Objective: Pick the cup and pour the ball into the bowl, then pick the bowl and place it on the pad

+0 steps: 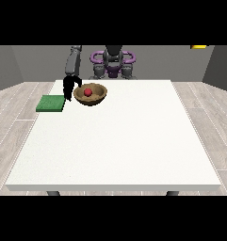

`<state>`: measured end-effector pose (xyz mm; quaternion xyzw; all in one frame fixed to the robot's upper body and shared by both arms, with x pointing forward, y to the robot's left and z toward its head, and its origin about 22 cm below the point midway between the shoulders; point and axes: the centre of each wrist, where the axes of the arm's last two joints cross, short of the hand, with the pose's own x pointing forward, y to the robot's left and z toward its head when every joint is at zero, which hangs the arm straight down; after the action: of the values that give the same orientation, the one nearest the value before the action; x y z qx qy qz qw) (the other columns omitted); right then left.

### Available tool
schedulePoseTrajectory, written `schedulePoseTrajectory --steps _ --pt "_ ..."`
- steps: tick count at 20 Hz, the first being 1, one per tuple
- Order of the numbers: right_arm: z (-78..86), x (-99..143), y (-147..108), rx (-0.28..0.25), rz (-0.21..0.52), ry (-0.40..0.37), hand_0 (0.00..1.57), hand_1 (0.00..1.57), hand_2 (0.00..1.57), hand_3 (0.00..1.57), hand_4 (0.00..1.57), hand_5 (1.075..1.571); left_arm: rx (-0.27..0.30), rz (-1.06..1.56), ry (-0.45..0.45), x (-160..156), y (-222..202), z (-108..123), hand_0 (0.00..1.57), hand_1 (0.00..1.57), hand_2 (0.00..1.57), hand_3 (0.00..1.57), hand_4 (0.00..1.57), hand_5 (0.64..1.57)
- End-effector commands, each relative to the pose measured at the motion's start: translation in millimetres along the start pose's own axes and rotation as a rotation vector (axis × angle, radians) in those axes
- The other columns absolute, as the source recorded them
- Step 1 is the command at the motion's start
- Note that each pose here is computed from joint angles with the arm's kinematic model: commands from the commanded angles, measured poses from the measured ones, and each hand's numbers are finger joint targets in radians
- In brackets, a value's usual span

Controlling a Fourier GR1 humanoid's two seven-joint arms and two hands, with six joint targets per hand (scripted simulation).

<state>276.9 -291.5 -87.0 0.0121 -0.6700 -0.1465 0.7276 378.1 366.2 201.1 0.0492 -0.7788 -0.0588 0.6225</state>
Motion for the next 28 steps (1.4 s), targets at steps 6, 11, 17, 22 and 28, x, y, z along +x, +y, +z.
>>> schedulePoseTrajectory --steps 6,11,17,22,28 --pt "-15.7 -11.1 -11.8 0.011 -0.003 -0.074 0.0 0.0 0.0 0.0 0.51 1.552 0.022 0.022 -0.096 31.3 27.8 10.7 0.0 0.0 0.0 0.0 1.02 1.533" --pt "-15.2 -17.3 -7.9 -0.018 0.006 -0.045 0.0 0.0 0.0 0.0 0.45 1.544 0.013 -0.002 -0.069 22.5 37.0 23.8 0.0 0.0 0.0 0.0 1.01 1.542" --pt "-12.0 -29.8 16.5 0.024 0.004 -0.048 0.0 0.0 0.0 0.0 0.45 1.55 0.028 -0.003 -0.093 29.4 52.8 29.5 0.0 0.0 0.0 0.0 1.02 1.537" --pt "-14.9 -33.7 38.1 -0.014 -0.018 -0.028 0.0 0.0 0.0 0.0 0.5 1.556 0.033 -0.003 -0.064 29.8 65.2 33.8 0.0 0.0 0.0 0.0 1.02 1.543" --pt "24.6 -47.7 -44.3 -0.231 0.257 0.138 1.57 1.57 1.57 1.57 0.94 1.471 -0.004 0.025 -0.156 52.1 64.3 30.5 0.0 0.0 0.0 0.0 1.03 1.529"
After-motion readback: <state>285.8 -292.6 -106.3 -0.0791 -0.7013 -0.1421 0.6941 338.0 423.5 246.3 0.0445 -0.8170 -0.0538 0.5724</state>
